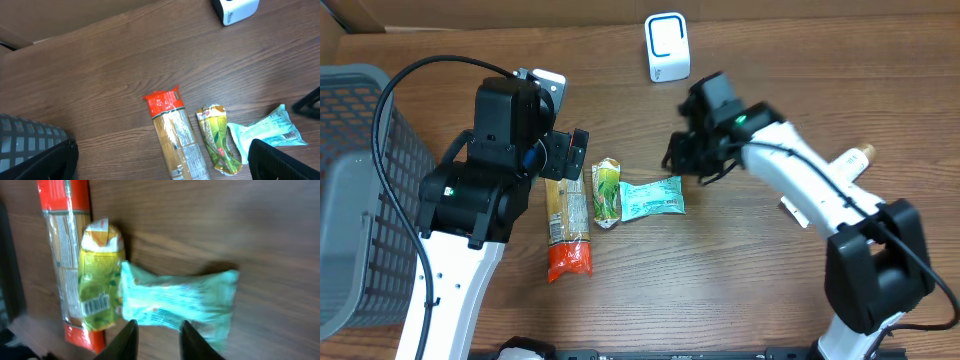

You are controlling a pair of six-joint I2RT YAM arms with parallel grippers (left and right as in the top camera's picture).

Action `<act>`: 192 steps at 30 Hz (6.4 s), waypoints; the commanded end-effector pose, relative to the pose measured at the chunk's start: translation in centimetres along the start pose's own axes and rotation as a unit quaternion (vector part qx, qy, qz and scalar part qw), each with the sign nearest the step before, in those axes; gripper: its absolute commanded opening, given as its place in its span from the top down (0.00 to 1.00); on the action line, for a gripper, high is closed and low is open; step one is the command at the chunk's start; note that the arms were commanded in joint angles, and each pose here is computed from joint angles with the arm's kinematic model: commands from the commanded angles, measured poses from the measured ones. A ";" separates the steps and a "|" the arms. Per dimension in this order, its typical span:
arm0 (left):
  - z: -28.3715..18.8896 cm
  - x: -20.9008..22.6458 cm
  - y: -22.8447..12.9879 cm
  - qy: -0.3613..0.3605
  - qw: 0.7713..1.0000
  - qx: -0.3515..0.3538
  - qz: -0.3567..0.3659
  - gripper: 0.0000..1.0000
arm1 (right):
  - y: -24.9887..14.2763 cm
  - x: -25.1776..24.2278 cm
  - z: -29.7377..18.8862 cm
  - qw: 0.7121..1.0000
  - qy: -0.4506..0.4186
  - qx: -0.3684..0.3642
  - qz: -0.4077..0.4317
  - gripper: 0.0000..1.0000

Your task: Scan the item barcode

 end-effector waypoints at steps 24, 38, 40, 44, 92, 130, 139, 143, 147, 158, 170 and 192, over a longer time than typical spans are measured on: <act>0.1 0.3 0.2 0.007 1.000 -0.001 0.006 0.01 | -2.8 0.9 3.9 0.992 0.056 0.001 0.110 0.96; 0.1 0.3 0.2 0.007 1.000 -0.001 0.006 0.00 | -4.5 -2.7 8.6 0.976 0.019 0.057 0.210 0.97; 0.1 0.3 0.2 0.007 1.000 -0.001 0.006 0.01 | -4.9 -3.2 9.4 0.970 0.045 0.085 0.226 0.97; 0.1 0.3 0.2 0.007 1.000 -0.001 0.006 0.00 | -5.3 -4.0 9.0 0.960 0.063 0.112 0.248 0.96; 0.1 0.3 0.2 0.007 1.000 -0.001 0.006 0.01 | -6.5 -6.2 5.3 0.971 -0.120 0.183 -0.101 0.96; 0.1 0.3 0.2 0.007 1.000 -0.001 0.006 0.00 | 2.4 -1.8 5.1 0.999 -0.051 -0.013 0.008 0.91; 0.1 0.3 0.2 0.007 1.000 -0.001 0.006 0.00 | 0.9 -2.7 5.1 0.996 -0.067 0.025 0.046 0.83; 0.1 0.3 0.2 0.007 1.000 -0.001 0.006 0.00 | -0.6 -3.0 4.9 0.994 -0.070 0.066 0.057 0.83; 0.1 0.3 0.2 0.007 1.000 -0.001 0.006 0.01 | -2.2 -4.3 3.9 0.988 -0.087 0.114 0.053 0.83; 0.1 0.3 0.2 0.007 1.000 -0.001 0.006 0.01 | -2.8 -9.9 -0.6 0.957 -0.262 0.117 0.043 0.87; 0.1 0.3 0.2 0.007 1.000 -0.001 0.006 0.00 | -0.5 -9.4 -3.9 0.981 -0.174 0.043 0.076 0.41; 0.1 0.3 0.2 0.007 1.000 -0.001 0.006 0.00 | -1.9 -11.4 1.6 0.998 0.026 0.020 0.061 0.31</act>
Point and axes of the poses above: each gripper's point midway between its finger pads, its own z axis out along the fingers, its own x axis along the line the jaws close on, y = z × x, the point moved 5 cm from there along -z, back along the fingers, and after that the axes turned 8 degrees about -z, right-handed, at the moved point
